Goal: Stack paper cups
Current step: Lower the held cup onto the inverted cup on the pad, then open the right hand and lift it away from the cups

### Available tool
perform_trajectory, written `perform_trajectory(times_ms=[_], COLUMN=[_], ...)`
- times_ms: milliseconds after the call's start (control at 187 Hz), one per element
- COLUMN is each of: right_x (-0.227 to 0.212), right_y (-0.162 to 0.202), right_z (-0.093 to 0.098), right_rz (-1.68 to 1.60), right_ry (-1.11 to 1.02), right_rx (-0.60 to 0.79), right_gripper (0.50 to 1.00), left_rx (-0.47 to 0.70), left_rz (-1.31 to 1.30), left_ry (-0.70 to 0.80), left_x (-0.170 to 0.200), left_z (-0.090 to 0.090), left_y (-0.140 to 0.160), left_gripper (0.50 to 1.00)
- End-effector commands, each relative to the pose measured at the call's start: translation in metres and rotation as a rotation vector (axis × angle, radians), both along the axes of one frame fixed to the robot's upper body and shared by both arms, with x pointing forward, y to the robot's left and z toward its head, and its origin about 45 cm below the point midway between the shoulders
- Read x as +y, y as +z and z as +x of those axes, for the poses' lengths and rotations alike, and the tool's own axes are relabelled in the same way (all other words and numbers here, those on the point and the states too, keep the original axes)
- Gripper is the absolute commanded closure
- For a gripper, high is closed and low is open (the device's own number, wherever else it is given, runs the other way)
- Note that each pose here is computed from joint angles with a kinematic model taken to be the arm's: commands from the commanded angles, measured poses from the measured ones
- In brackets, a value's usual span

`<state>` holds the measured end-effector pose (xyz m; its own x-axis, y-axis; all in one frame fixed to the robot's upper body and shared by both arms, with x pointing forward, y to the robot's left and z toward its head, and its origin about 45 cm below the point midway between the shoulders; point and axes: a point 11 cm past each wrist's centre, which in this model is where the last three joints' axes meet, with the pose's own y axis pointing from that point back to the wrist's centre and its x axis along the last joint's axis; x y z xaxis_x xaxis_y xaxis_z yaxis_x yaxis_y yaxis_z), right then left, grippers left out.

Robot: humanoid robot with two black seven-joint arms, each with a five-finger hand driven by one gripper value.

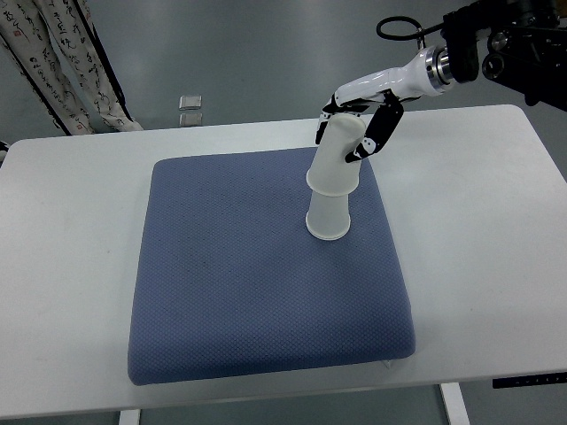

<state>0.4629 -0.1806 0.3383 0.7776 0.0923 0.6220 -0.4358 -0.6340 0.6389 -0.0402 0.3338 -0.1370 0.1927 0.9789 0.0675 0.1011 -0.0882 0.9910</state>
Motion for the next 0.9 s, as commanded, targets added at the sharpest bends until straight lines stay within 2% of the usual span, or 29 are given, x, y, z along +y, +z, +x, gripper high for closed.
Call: perform_trajectory(times_ms=[0, 327, 461, 552, 605, 648, 680, 701, 894], right_x=[0.001, 0.004, 0.001, 0.002, 0.004, 0.006, 0.006, 0.006, 0.006], right_y=[-0.004, -0.02, -0.028, -0.037, -0.04, -0.044, -0.046, -0.047, -0.046], right_z=[-0.001, -0.004, -0.004, -0.004, -0.004, -0.005, -0.006, -0.006, -0.003], right_rz=[-0.006, -0.034, -0.041, -0.044, -0.046, -0.045, -0.045, -0.045, -0.046], right_ry=[0.004, 0.015, 0.007, 0.001, 0.003, 0.006, 0.005, 0.005, -0.005], right_rx=[0.006, 0.023, 0.034, 0.048, 0.053, 0.06, 0.066, 0.066, 0.061], right_gripper=[0.832, 0.832, 0.816, 0.75, 0.73, 0.691, 0.628, 0.609, 0.595], left_rx=[0.0, 0.0, 0.0, 0.0, 0.0, 0.0, 0.0, 0.0, 0.0], left_rz=[0.0, 0.0, 0.0, 0.0, 0.0, 0.0, 0.0, 0.0, 0.0], left_ry=[0.0, 0.0, 0.0, 0.0, 0.0, 0.0, 0.0, 0.0, 0.0], left_x=[0.0, 0.0, 0.0, 0.0, 0.0, 0.0, 0.0, 0.0, 0.0], left_z=[0.0, 0.0, 0.0, 0.0, 0.0, 0.0, 0.0, 0.0, 0.0], left_y=[0.0, 0.0, 0.0, 0.0, 0.0, 0.0, 0.0, 0.0, 0.0], left_gripper=[0.5, 0.5, 0.5, 0.5, 0.5, 0.5, 0.5, 0.5, 0.5])
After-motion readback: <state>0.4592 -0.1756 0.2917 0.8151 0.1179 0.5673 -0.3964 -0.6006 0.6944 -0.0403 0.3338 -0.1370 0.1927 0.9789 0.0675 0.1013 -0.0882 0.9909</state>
